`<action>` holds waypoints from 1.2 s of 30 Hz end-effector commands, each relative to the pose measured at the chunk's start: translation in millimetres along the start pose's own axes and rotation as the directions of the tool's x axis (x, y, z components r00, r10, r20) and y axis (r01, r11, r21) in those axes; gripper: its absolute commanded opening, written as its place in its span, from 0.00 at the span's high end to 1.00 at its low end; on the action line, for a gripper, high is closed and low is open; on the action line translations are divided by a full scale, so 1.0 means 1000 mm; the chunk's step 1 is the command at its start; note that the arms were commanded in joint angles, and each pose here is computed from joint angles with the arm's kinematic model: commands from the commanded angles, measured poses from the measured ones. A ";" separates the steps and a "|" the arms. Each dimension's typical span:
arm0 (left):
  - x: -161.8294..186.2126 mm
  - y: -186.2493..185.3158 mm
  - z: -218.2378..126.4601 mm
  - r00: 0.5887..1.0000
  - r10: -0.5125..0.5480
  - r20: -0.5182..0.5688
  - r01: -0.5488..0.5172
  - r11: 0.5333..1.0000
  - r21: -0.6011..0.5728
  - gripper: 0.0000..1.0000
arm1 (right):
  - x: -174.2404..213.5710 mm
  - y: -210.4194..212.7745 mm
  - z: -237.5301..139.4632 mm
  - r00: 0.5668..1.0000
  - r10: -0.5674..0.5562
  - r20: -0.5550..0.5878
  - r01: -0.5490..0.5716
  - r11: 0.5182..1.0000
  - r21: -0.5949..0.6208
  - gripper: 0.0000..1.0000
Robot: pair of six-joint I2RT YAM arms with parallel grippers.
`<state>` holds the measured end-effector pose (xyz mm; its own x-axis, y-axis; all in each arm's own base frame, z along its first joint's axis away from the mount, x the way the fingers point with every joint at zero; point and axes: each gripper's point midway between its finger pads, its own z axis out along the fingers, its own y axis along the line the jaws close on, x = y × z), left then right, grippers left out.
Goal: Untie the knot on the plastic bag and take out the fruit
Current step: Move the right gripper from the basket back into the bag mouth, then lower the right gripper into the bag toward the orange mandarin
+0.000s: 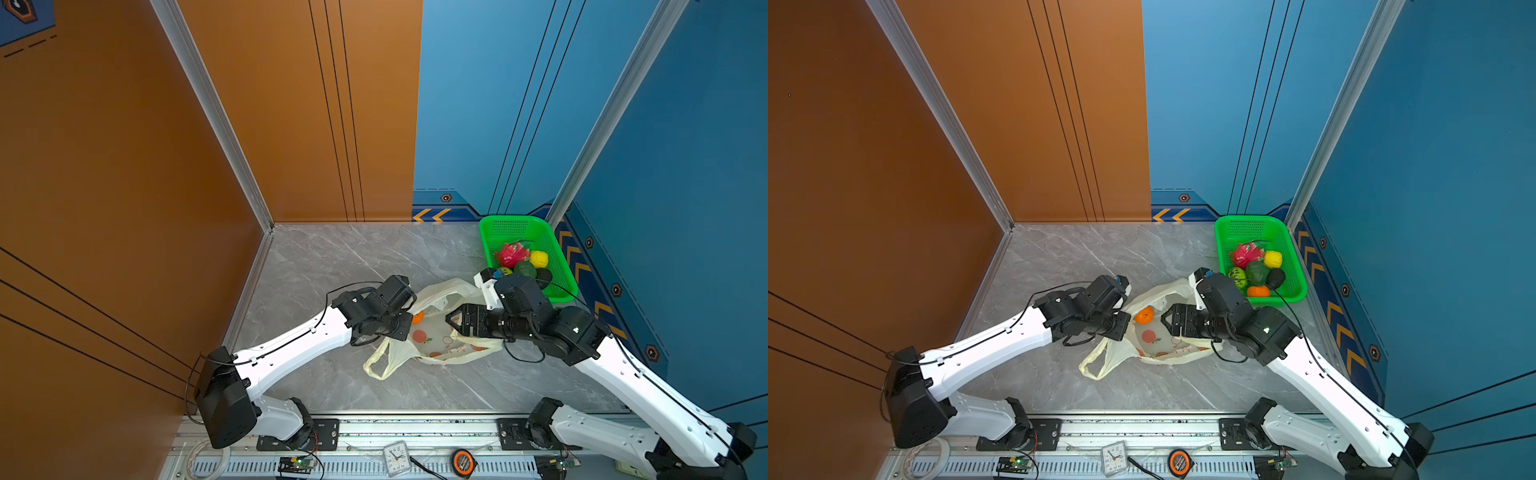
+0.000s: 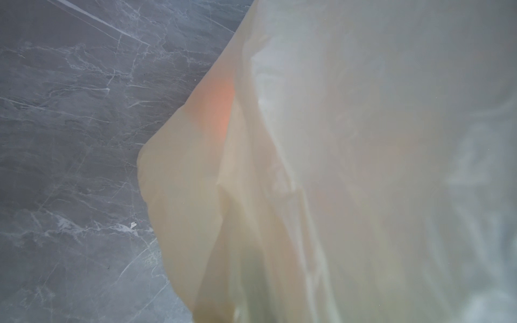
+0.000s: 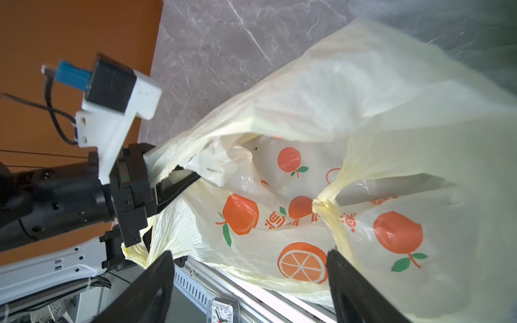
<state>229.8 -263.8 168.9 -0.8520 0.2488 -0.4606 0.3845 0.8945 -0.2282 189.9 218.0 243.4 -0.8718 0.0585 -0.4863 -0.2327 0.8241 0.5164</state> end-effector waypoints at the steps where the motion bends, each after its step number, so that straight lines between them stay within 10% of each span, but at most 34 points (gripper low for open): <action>1: -0.002 -0.002 -0.003 1.000 0.005 -0.020 -0.004 1.000 0.018 1.00 | -0.004 -0.001 0.023 0.995 -0.029 0.094 0.024 0.998 0.051 0.17; 17: 0.001 -0.004 0.000 0.999 -0.021 -0.035 0.022 0.999 0.029 1.00 | 0.057 -0.026 0.100 0.981 -0.192 -0.005 0.190 0.967 0.169 0.21; 36: 0.022 -0.024 0.003 0.992 0.068 -0.103 -0.056 0.991 0.118 1.00 | 0.046 -0.032 0.155 0.988 0.126 -0.091 -0.112 0.983 0.146 0.18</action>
<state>213.7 -277.4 168.2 -0.8565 0.2981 -0.4214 0.4401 0.8484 -0.2943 211.3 267.3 79.8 -0.9345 0.0228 -0.3552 -0.1236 0.9151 0.3839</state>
